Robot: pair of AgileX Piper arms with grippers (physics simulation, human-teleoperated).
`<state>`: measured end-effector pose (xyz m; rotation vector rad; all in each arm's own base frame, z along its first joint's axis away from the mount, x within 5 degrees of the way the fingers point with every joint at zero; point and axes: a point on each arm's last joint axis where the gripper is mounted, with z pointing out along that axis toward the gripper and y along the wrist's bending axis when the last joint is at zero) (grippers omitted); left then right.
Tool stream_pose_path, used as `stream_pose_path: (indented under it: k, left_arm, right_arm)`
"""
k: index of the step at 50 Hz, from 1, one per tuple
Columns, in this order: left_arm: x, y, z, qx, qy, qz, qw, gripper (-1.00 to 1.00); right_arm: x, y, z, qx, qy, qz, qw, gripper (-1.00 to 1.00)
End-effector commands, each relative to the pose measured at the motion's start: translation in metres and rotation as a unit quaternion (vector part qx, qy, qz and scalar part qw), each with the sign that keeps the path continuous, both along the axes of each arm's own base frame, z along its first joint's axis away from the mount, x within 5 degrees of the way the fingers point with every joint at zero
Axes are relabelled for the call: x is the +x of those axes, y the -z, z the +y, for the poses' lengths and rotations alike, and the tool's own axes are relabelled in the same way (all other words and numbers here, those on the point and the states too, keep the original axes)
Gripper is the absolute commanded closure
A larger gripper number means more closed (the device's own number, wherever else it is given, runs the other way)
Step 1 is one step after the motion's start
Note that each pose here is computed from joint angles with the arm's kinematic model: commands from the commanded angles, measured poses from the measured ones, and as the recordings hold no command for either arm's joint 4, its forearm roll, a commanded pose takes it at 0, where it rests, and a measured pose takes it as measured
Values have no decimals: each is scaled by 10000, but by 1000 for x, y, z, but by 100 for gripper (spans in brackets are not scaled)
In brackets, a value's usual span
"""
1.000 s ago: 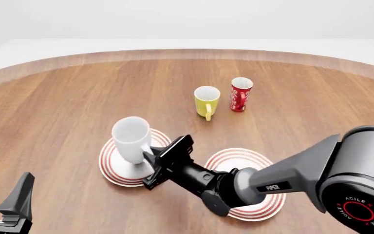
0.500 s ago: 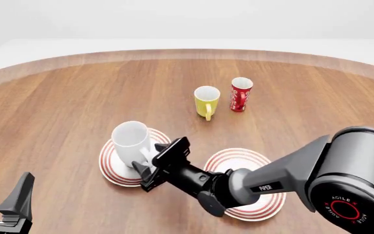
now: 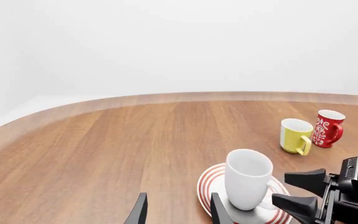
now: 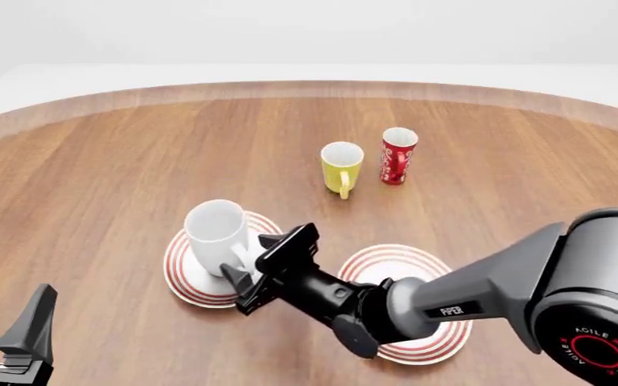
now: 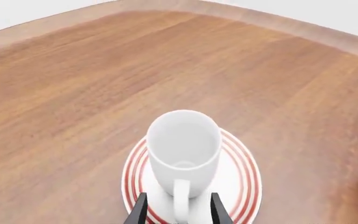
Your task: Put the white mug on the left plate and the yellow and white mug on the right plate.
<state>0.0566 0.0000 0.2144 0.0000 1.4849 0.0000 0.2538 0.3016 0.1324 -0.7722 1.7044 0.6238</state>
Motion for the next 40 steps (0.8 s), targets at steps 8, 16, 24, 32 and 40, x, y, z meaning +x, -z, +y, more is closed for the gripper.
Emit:
stream_pose_path:
  k: [8, 16, 24, 32, 40]
  left_arm:
    - [0, 0, 0, 0, 0, 0, 10000, -100]
    - [0, 0, 0, 0, 0, 0, 10000, -100]
    - [0, 0, 0, 0, 0, 0, 10000, -100]
    - [0, 0, 0, 0, 0, 0, 10000, -100]
    - [0, 0, 0, 0, 0, 0, 10000, -100]
  right_arm:
    - [-5, -17, -13, 121, 56, -144, 9998, -100]
    - [-6, -27, -26, 214, 157, -255, 9993, -100]
    - [-5, -33, -38, 276, 267, -320, 9988, -100]
    - [-8, -43, -49, 366, 349, -429, 9978, -100]
    - [-1, -50, -62, 465, 548, -491, 9962, -100]
